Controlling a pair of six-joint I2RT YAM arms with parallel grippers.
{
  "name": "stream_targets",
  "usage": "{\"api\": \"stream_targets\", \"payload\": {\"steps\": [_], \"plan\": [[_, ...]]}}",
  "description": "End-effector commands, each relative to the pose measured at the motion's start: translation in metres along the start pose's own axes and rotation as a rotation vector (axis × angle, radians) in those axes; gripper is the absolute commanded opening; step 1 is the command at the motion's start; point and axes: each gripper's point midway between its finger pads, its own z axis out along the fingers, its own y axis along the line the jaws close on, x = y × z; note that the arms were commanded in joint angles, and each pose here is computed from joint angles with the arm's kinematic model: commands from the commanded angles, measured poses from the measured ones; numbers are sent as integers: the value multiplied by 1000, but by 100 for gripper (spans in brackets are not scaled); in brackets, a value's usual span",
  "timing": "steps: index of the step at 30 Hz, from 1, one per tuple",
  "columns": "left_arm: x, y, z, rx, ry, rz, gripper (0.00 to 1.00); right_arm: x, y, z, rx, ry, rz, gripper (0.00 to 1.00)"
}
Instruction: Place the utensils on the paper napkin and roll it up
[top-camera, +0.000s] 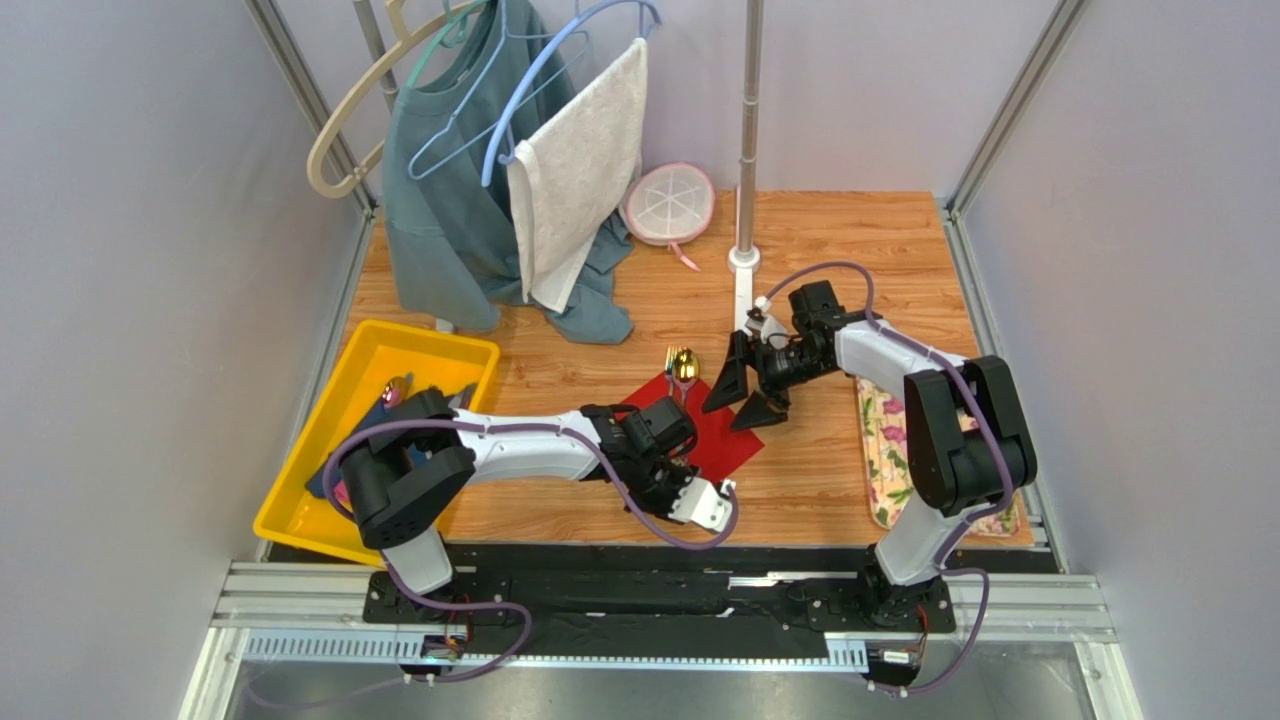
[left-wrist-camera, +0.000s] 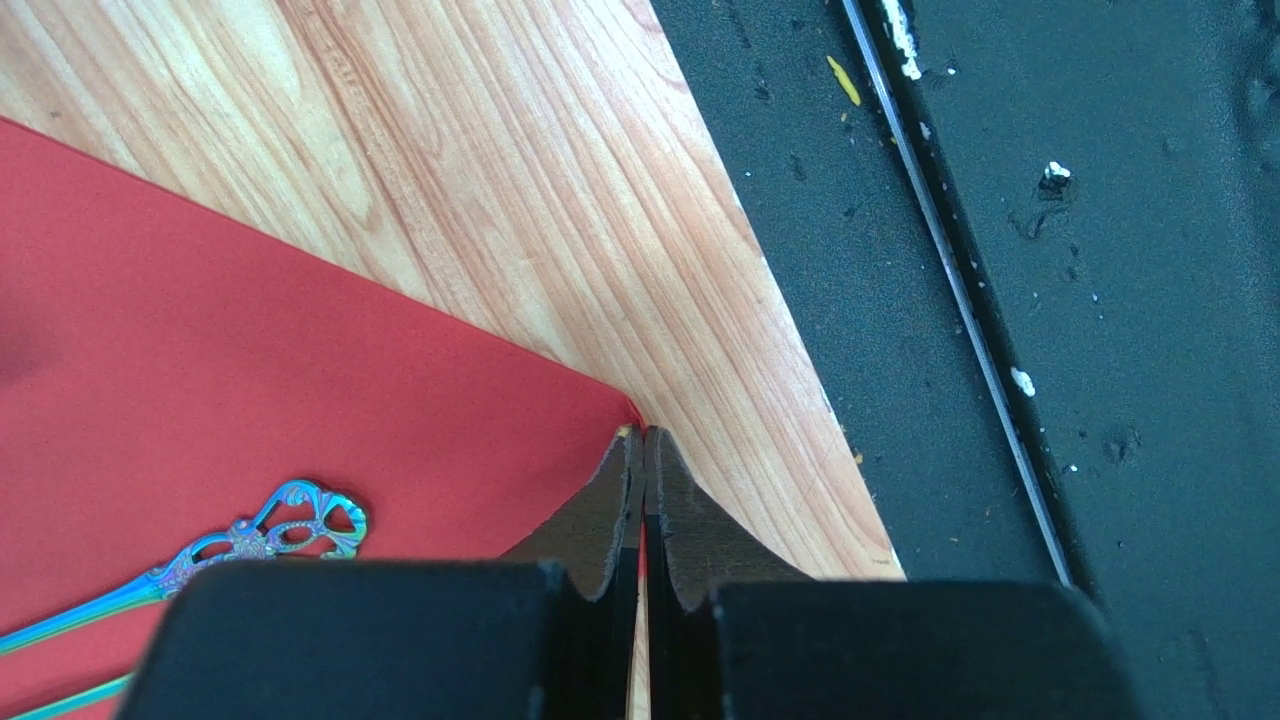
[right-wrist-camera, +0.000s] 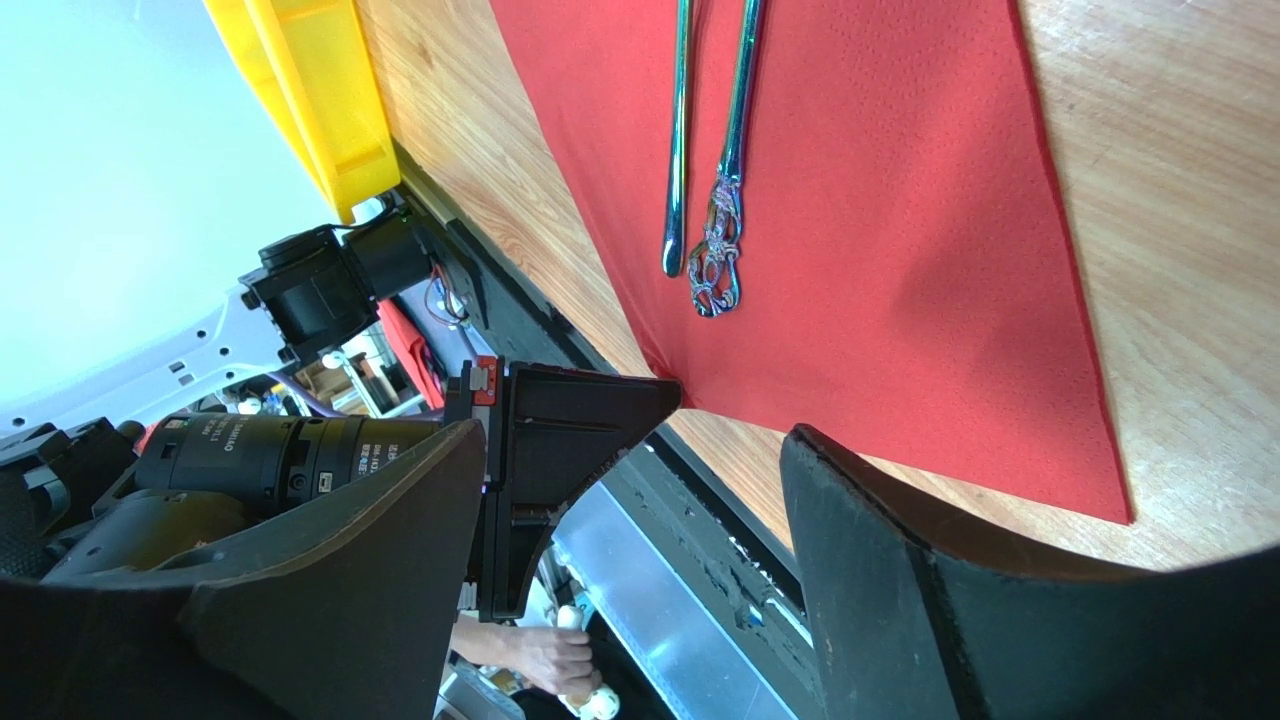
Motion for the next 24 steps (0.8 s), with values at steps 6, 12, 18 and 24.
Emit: {"api": "stream_targets", "payload": {"steps": [6,12,18,24], "plan": [[-31,7,-31,29,-109,-72,0,-6,15,-8,-50,-22,-20,72],[-33,25,-47,-1,-173,-114,0,-2,12,-6,-55,-11,-9,57],[-32,52,-60,-63,-202,-122,0,4,8,-1,-73,-3,31,29],[-25,77,-62,-101,-204,-158,0,6,5,3,-97,-3,76,7]]}}
